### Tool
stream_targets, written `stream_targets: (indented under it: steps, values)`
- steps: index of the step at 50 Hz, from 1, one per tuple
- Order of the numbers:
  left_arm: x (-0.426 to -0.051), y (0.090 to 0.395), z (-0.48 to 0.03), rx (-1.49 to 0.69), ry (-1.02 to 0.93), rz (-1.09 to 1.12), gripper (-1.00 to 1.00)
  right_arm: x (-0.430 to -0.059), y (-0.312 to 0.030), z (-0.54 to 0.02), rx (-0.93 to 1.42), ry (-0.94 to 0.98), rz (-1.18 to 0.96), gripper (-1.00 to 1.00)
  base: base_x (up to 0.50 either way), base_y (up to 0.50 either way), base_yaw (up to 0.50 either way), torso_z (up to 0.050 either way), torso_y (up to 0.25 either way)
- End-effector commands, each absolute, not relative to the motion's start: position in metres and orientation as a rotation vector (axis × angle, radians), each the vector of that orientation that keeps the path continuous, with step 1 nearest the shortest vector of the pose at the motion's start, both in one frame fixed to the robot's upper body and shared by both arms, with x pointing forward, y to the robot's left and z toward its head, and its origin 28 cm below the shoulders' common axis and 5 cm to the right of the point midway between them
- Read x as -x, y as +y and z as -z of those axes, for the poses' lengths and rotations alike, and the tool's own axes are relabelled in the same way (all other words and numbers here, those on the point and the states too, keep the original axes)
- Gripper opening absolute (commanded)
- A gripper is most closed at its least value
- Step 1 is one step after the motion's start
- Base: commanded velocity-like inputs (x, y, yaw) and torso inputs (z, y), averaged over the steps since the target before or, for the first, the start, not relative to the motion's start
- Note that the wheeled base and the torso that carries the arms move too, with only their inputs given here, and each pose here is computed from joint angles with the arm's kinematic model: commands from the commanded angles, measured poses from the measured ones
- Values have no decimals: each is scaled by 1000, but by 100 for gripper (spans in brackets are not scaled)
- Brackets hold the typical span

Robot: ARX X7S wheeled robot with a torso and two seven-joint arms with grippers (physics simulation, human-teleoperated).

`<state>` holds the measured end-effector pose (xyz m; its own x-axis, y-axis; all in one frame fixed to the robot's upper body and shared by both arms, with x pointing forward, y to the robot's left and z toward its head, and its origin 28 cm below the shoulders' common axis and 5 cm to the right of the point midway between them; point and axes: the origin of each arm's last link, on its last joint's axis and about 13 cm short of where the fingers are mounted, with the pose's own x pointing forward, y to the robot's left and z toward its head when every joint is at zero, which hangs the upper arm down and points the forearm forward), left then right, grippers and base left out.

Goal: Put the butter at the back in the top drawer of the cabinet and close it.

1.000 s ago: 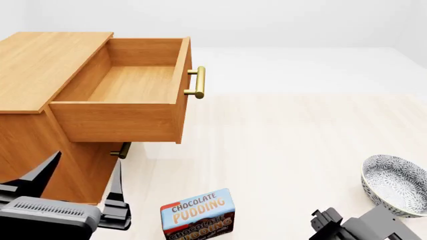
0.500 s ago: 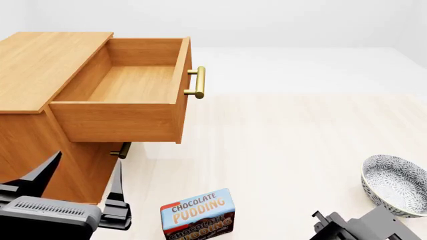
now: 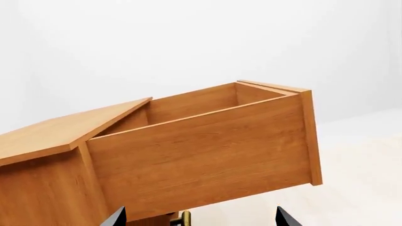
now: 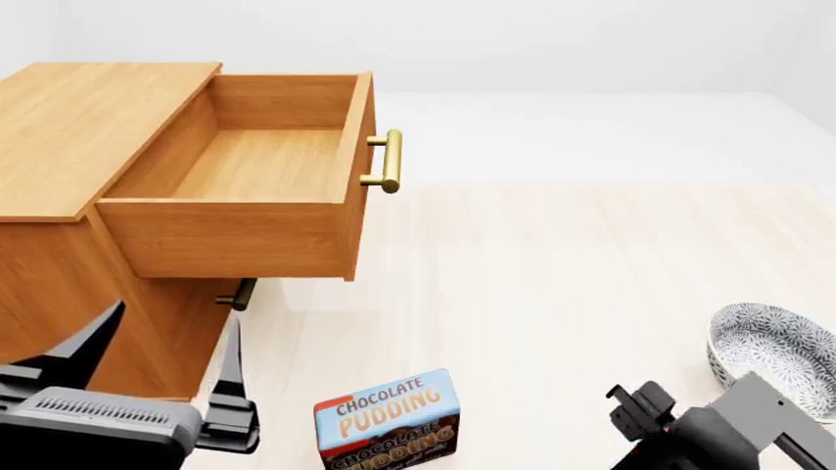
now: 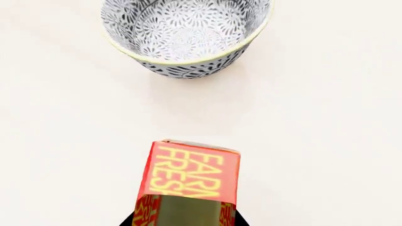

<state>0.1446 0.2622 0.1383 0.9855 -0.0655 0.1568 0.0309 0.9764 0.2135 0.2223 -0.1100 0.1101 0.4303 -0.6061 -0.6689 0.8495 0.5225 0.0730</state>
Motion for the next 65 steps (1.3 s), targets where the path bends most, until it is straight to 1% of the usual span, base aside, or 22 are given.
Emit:
stream_targets:
  steps: [1, 13, 15, 17, 26, 37, 50, 65]
  values:
    - [-144, 261, -136, -207, -161, 52, 100, -206, -104, -145, -421, 410, 765, -100, 0, 0, 0, 0, 0]
    - [-140, 257, -139, -203, -180, 62, 100, -183, -101, -206, -476, 133, 467, -100, 0, 0, 0, 1, 1]
    - [-139, 257, -140, -202, -185, 62, 100, -180, -101, -219, -484, 62, 376, -100, 0, 0, 0, 0, 0]
    - [-138, 257, -141, -203, -188, 63, 100, -179, -100, -227, -492, 32, 305, -100, 0, 0, 1, 0, 0]
    - [-137, 253, -145, -203, -214, 62, 100, -183, -97, -259, -486, 46, 192, -100, 0, 0, 0, 0, 1]
    - [-138, 243, -146, -255, -284, 39, 100, -180, -88, -279, -470, 44, 100, -100, 0, 0, 0, 0, 1]
    - [-140, 214, -151, -408, -407, 47, 100, -182, -79, -298, -445, 24, 36, -100, 0, 0, 0, 1, 1]
    - [-140, 171, -150, -570, -576, 97, 100, -161, -63, -311, -437, 1, -109, -100, 0, 0, 0, 0, 1]
